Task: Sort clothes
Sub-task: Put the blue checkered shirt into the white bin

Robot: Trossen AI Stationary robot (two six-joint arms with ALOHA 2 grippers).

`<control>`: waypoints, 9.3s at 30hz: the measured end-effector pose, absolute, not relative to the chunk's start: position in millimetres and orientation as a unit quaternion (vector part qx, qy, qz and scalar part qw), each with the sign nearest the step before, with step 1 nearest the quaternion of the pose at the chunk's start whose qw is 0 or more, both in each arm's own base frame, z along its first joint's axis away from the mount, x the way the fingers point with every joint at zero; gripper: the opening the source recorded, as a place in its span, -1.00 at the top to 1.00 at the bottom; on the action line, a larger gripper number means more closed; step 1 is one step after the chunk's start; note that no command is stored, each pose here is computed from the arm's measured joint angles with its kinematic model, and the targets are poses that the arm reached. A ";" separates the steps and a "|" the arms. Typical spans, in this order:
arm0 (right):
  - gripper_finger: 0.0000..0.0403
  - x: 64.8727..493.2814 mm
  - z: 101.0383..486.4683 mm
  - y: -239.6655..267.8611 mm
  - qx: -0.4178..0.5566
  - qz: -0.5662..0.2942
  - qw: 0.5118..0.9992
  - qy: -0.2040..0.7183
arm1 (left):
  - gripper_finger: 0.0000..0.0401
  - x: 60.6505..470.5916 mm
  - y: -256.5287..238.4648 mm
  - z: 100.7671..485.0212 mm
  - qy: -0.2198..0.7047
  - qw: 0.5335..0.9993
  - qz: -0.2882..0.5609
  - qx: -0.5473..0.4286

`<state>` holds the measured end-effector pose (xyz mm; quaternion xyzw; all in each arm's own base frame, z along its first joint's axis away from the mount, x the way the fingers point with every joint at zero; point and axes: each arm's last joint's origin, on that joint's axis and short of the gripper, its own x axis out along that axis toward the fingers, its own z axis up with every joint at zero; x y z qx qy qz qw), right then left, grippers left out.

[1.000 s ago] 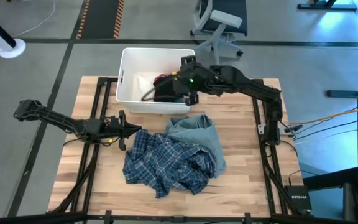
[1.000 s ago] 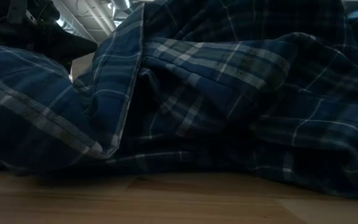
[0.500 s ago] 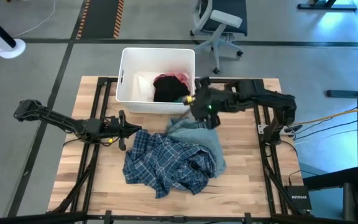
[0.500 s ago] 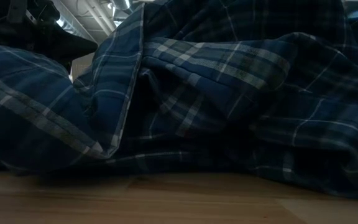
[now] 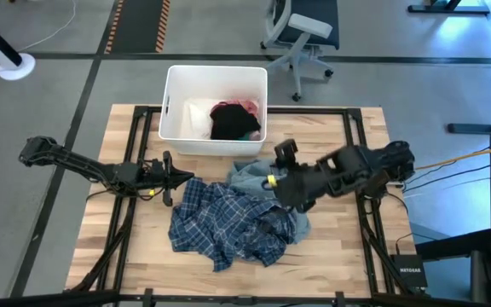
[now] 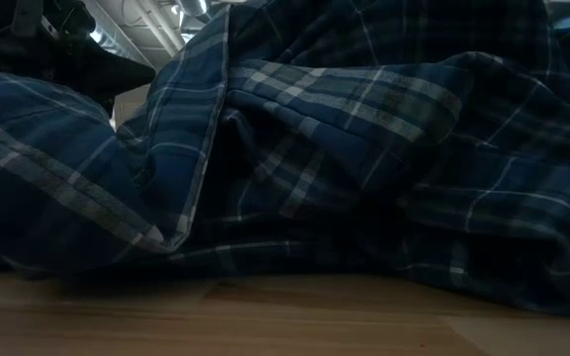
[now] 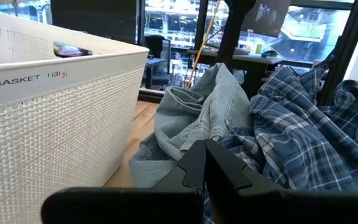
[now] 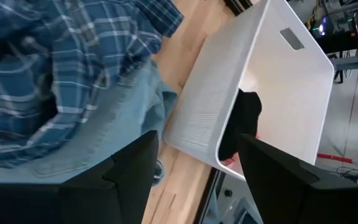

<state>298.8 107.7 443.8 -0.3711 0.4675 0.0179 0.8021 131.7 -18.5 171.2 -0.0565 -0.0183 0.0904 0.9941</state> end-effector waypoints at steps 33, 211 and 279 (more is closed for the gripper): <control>-0.20 293.4 359.6 166.3 -0.400 0.026 0.741 0.538 | 1.00 131.7 -18.6 171.2 -0.019 0.994 0.090 -0.066; -0.64 375.0 189.8 135.4 -0.316 0.131 0.814 0.469 | 1.00 131.7 -18.5 171.2 -0.019 0.994 0.090 -0.058; 0.92 322.0 553.2 -18.5 -0.432 -0.272 0.848 0.142 | 1.00 131.7 -18.6 171.0 -0.018 0.994 0.090 -0.064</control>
